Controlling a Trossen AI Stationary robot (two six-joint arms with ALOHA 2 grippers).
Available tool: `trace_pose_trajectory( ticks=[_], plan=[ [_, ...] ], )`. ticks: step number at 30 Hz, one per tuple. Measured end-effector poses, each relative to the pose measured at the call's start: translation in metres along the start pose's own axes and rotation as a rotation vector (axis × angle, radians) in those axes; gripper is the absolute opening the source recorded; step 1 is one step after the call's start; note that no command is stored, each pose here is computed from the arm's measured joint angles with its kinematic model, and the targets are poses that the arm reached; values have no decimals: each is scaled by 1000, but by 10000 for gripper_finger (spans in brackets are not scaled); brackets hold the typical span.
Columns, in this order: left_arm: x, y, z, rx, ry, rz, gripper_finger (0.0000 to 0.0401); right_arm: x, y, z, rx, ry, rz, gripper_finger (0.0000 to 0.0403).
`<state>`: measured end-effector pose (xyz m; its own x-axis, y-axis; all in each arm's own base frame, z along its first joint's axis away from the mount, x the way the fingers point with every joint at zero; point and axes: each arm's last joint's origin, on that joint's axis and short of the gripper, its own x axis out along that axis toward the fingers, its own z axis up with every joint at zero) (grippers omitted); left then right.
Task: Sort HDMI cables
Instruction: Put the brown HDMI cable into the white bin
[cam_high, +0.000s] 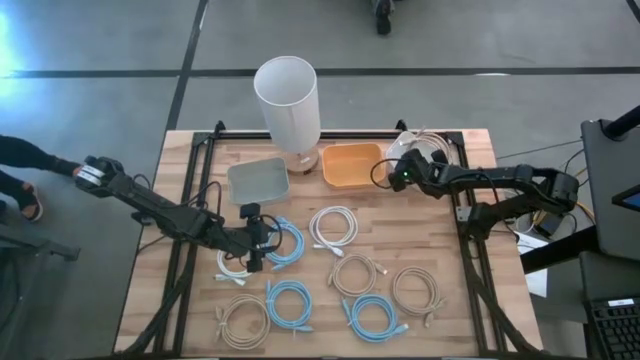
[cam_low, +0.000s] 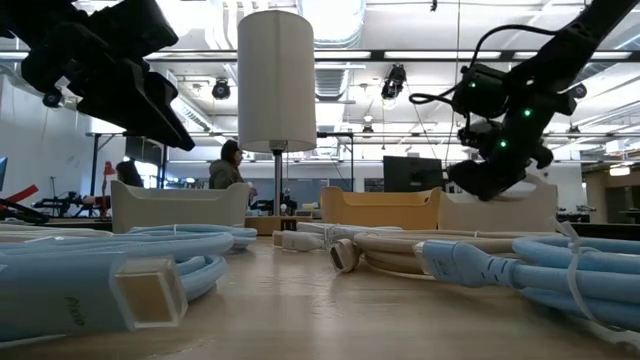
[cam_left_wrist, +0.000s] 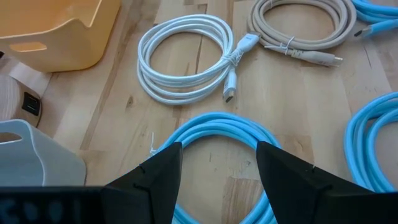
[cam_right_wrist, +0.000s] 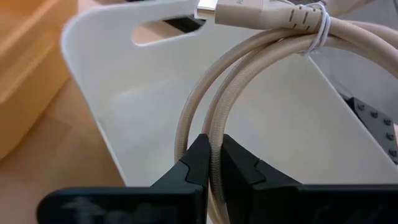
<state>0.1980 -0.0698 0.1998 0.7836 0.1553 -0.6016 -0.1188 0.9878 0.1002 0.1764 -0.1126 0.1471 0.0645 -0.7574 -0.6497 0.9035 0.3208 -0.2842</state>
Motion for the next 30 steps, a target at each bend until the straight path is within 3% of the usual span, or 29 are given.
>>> trace_pose_trajectory(
  ticks=[8,22,30],
  plan=[
    [0,0,0,2,1,0,213,1,-1,-4,21,5,-2,26],
    [0,0,0,1,1,0,213,1,0,-4,23,5,1,93],
    [0,0,0,1,1,1,213,-2,3,6,22,10,69,115]
  ],
)
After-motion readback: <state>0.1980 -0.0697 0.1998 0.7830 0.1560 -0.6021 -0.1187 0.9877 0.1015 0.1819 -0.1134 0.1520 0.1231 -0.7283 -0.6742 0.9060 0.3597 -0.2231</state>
